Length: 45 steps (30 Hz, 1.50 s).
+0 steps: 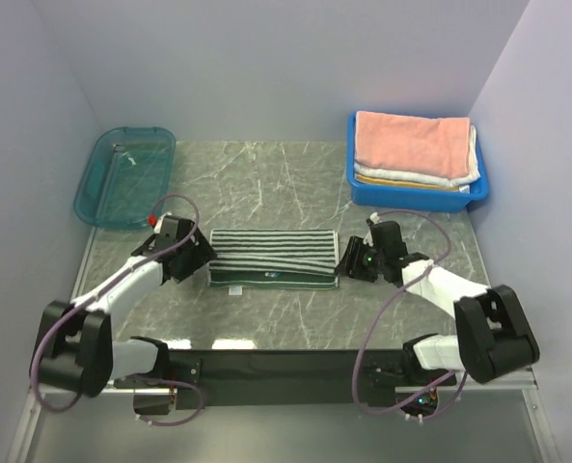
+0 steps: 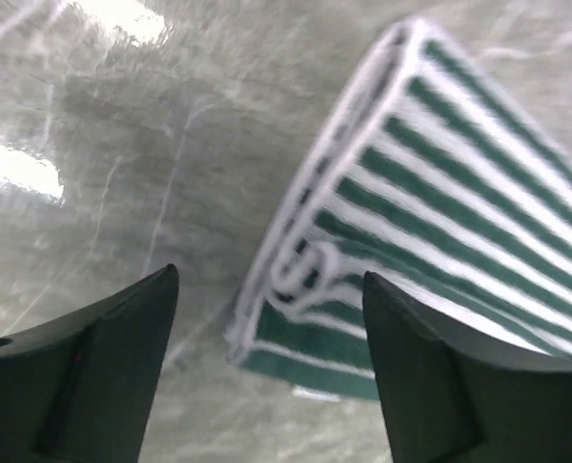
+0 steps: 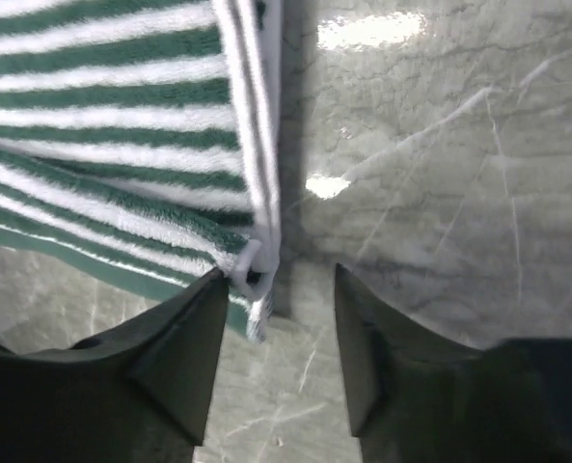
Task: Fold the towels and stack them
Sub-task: Fold the towel
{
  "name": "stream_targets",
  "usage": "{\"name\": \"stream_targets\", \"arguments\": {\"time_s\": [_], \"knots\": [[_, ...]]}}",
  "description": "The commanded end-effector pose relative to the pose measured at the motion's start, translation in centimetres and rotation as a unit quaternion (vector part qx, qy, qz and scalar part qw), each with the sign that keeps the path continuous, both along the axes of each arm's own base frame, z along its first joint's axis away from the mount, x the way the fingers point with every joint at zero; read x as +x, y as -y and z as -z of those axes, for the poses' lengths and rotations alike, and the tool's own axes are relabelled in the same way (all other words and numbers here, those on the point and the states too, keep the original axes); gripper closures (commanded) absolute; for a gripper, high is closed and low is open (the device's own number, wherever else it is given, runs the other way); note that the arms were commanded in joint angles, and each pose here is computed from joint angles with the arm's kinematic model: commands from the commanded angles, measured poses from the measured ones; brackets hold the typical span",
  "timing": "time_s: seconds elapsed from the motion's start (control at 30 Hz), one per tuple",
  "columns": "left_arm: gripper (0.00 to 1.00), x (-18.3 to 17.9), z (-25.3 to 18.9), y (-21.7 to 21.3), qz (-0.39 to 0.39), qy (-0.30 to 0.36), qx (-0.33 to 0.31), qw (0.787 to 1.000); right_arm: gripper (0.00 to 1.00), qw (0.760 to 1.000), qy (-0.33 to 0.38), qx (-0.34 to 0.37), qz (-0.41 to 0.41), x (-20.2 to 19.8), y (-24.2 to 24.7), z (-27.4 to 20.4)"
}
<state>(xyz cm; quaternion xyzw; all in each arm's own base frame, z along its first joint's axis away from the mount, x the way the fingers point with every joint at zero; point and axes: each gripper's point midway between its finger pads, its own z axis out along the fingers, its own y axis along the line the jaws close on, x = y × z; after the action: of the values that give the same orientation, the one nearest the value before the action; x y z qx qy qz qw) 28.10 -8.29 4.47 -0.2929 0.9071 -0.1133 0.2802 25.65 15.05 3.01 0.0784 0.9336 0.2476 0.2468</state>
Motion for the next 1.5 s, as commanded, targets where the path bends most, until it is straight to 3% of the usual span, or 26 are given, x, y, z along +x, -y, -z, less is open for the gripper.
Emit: {"name": "stream_targets", "arguments": {"time_s": [0.0, 0.13, 0.2, 0.3, 0.6, 0.77, 1.03, 1.17, 1.47], "knots": [[0.16, 0.4, -3.9, -0.3, -0.015, 0.054, 0.006, 0.998, 0.43, 0.997, 0.074, -0.012, -0.012, 1.0, -0.2, -4.3], [0.18, 0.9, -8.2, 0.8, -0.006, 0.111, 0.001, 0.994, 0.43, 0.991, 0.128, -0.016, -0.026, 1.7, -1.2, -8.5], [0.25, 1.6, -10.0, 1.9, 0.003, 0.128, -0.013, 0.992, 0.44, 0.989, 0.144, -0.009, -0.037, 2.3, -2.6, -10.1], [0.32, 2.9, -11.0, 4.5, 0.031, 0.134, -0.027, 0.990, 0.53, 0.989, 0.140, 0.000, -0.043, 3.4, -4.3, -10.4], [0.43, 6.5, -5.5, 9.5, 0.086, 0.062, 0.014, 0.994, 0.61, 0.995, 0.084, -0.016, -0.053, 4.8, -7.4, -4.3], [0.47, 4.0, -2.2, 10.6, 0.117, 0.012, 0.036, 0.992, 0.67, 0.993, 0.056, -0.034, -0.101, 1.9, -8.0, -1.9], [0.45, -2.0, -1.2, 9.1, 0.102, 0.012, 0.043, 0.994, 0.66, 0.989, 0.058, -0.036, -0.130, -2.3, -6.9, -1.6], [0.45, -4.8, 2.2, 7.4, 0.078, -0.017, 0.041, 0.996, 0.66, 0.992, 0.041, -0.013, -0.123, -3.5, -7.0, -0.3], [0.50, -5.9, 3.6, 4.1, -0.001, -0.024, 0.078, 0.997, 0.66, 0.998, 0.027, 0.010, -0.055, -3.8, -5.5, 1.4]]}}
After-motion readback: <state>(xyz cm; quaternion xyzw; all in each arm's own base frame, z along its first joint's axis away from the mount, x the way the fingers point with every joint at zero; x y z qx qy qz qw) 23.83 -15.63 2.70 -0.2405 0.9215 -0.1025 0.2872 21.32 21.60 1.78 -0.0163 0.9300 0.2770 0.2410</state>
